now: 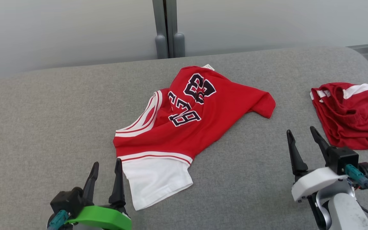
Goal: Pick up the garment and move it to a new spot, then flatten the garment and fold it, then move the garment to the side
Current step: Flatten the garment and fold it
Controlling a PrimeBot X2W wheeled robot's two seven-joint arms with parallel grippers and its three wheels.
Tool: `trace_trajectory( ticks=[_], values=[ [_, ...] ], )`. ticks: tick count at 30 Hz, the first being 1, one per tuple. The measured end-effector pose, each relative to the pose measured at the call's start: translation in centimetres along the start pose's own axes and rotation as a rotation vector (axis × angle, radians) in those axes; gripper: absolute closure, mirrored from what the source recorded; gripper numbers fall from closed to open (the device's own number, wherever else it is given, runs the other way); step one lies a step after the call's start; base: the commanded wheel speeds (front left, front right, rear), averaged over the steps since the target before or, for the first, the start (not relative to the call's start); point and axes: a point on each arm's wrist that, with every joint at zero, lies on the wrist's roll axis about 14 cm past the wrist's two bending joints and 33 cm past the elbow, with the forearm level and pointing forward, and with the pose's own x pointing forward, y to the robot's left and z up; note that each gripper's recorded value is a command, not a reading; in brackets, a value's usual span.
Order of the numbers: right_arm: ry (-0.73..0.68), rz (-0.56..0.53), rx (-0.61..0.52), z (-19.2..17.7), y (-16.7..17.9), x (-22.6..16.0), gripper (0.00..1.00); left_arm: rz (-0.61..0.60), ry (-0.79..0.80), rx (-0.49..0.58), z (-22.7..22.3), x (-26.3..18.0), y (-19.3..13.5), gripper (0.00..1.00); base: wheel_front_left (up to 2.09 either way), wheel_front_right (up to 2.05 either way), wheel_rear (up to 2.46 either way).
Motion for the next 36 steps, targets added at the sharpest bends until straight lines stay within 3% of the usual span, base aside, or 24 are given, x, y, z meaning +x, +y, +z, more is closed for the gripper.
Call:
trace_trajectory(
  ticks=[11,29,36],
  values=[
    [-0.001,-0.009,0.089,-0.3,0.4,-3.7,0.00,-0.003,-0.022,0.006,0.5,-1.7,-0.5,0.00,0.00,0.00,0.00],
    [-0.005,-0.003,0.098,-0.2,0.7,-3.7,0.00,0.011,-0.033,0.016,0.8,-2.0,-0.3,0.00,0.00,0.00,0.00],
    [0.003,0.013,0.098,-0.4,1.2,-3.7,0.00,0.008,0.112,0.009,-3.5,-3.0,-0.5,0.00,0.00,0.00,0.00]
  ],
)
